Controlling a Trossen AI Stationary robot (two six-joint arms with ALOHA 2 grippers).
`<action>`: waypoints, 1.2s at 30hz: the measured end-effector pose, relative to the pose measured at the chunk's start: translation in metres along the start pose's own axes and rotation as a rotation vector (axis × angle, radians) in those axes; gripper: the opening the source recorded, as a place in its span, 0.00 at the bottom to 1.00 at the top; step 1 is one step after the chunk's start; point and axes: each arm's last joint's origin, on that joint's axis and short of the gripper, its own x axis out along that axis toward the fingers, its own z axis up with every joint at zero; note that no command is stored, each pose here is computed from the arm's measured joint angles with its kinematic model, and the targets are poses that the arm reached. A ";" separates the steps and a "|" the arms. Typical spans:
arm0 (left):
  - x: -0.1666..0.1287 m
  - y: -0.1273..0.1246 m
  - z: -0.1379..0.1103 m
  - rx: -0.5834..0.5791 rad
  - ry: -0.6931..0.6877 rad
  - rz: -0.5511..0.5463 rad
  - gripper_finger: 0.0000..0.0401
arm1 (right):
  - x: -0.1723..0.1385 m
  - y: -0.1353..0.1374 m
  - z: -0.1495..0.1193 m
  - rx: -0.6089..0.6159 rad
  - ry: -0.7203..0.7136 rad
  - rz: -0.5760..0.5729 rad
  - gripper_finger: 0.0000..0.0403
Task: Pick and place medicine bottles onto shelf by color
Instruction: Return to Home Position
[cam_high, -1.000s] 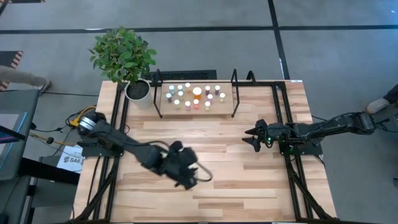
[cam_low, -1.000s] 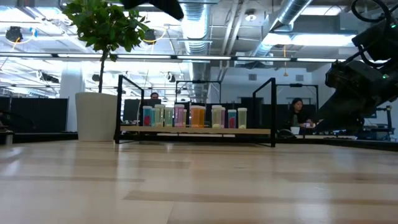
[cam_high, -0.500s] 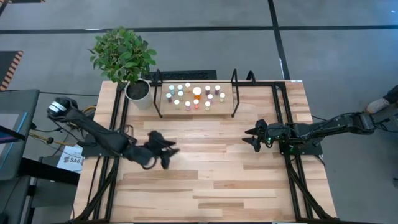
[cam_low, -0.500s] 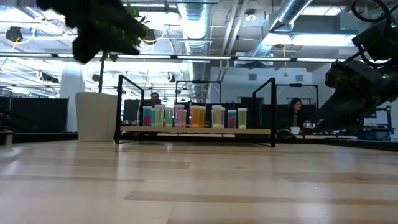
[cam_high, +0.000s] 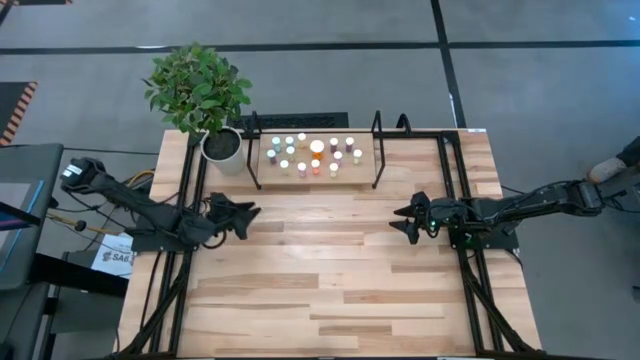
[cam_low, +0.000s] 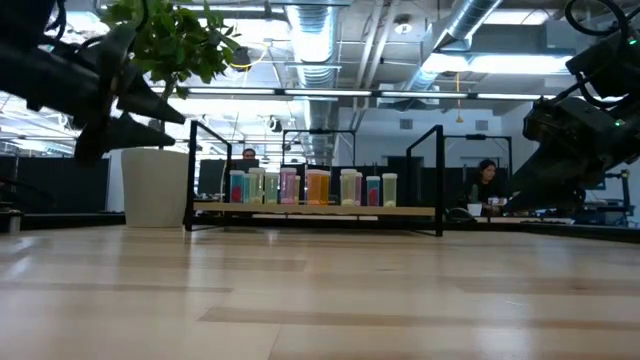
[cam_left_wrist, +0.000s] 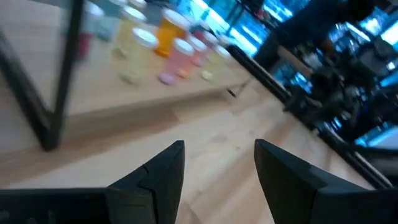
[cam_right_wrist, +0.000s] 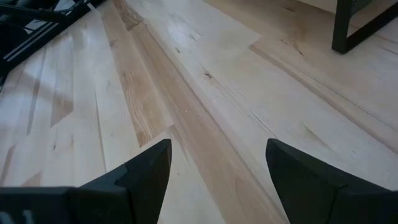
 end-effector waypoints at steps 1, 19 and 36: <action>-0.001 0.004 0.000 -0.006 -0.014 0.009 0.45 | 0.000 0.000 0.000 0.000 0.000 0.000 0.71; -0.008 0.028 -0.015 0.005 0.284 -0.216 0.45 | 0.000 0.000 0.000 0.000 -0.002 0.002 0.71; -0.015 0.023 -0.010 -0.029 0.395 -0.384 0.45 | 0.000 0.000 0.000 0.000 -0.002 0.002 0.71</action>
